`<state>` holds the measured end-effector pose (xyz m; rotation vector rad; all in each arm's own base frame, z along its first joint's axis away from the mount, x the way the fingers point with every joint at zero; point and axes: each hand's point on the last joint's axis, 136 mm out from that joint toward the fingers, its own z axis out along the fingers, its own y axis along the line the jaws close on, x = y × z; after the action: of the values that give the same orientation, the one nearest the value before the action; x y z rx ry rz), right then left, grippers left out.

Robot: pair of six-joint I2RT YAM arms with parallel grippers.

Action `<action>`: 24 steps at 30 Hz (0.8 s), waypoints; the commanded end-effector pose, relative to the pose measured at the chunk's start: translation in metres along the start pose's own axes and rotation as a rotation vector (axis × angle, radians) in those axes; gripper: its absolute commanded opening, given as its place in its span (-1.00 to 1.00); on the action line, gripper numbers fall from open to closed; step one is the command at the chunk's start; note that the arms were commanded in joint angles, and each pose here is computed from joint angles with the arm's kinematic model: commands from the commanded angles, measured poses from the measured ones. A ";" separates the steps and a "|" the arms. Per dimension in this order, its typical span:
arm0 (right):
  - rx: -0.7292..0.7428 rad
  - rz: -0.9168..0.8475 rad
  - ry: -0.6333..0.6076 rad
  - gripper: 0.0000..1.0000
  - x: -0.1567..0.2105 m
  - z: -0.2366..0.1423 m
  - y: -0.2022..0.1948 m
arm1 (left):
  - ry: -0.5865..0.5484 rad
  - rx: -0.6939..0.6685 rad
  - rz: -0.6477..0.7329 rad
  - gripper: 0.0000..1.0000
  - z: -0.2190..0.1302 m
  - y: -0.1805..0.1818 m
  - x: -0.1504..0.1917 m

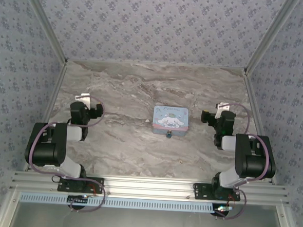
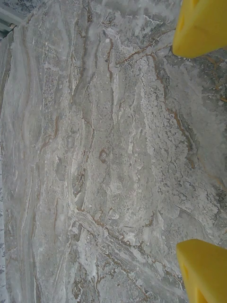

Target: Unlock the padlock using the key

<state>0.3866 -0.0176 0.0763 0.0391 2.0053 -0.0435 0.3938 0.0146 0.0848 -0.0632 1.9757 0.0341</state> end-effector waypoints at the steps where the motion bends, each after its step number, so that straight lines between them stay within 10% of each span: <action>1: 0.012 -0.012 -0.010 1.00 -0.006 0.002 -0.001 | -0.011 -0.005 -0.002 0.99 0.002 -0.001 -0.005; 24: 0.009 -0.012 -0.012 1.00 -0.006 0.002 -0.001 | -0.010 -0.002 -0.004 0.99 0.002 -0.001 -0.005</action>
<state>0.3866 -0.0176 0.0764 0.0391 2.0049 -0.0435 0.3937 0.0144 0.0846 -0.0640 1.9764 0.0383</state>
